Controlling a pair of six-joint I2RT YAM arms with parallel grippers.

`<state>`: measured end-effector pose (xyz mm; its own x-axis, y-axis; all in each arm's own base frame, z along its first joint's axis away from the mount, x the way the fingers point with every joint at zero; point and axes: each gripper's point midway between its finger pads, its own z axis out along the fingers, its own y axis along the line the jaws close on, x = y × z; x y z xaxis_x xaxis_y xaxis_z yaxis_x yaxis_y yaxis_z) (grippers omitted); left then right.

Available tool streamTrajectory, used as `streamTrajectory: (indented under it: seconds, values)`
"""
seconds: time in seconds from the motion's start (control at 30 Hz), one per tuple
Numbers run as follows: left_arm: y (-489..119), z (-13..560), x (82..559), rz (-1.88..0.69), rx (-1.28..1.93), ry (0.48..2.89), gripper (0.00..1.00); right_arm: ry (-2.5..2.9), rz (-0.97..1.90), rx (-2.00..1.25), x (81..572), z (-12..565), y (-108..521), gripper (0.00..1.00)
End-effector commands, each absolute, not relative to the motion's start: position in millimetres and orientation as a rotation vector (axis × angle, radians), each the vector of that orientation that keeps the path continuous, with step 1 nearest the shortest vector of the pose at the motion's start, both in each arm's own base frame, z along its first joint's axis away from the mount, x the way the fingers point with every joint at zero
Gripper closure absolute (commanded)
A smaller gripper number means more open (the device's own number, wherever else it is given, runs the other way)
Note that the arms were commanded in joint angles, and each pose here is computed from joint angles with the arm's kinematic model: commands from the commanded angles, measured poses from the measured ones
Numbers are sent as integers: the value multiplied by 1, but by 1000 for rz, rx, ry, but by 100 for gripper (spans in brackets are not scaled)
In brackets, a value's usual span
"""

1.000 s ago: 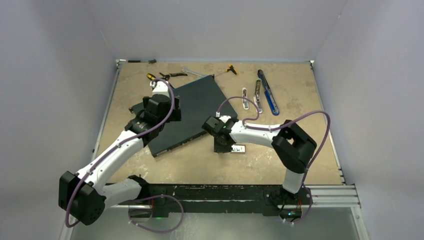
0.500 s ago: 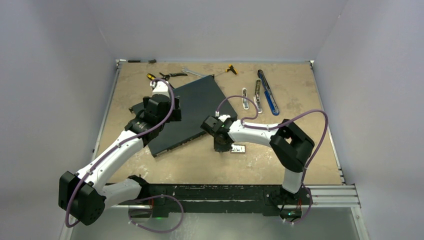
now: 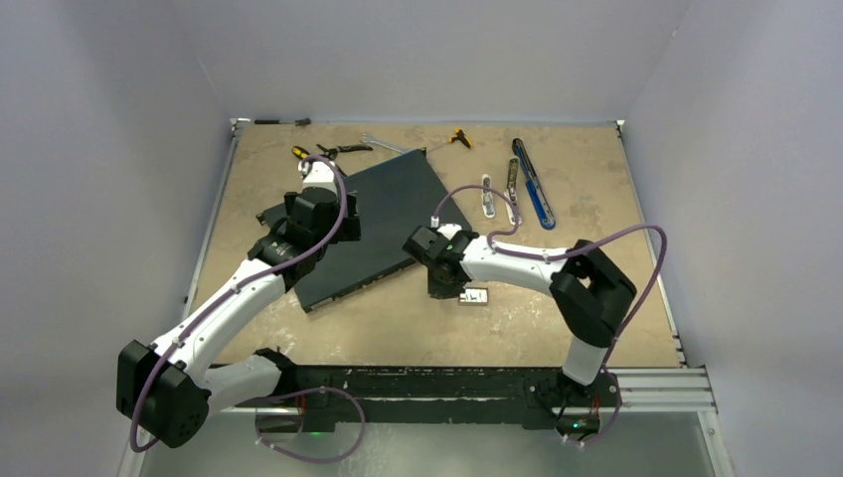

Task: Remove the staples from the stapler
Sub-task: Pick up the staple from the center of the board, then place the staple in the staple box.

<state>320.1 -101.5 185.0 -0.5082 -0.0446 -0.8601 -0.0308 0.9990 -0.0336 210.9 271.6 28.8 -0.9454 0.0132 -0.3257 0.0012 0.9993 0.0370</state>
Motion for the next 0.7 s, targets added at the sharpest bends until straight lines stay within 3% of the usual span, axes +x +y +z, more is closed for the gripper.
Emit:
streamTrajectory:
  seconds: [0.0, 0.33, 0.67]
  values:
    - [-101, 196, 326, -34, -66, 2068, 11, 2765, 29, 59, 219, 55, 248, 83]
    - [-102, 195, 326, -36, -66, 2071, 11, 2766, -82, 171, 219, 53, 175, 82]
    - [-102, 193, 327, -32, -65, 2076, 11, 2789, -112, 157, 218, 41, 168, 82]
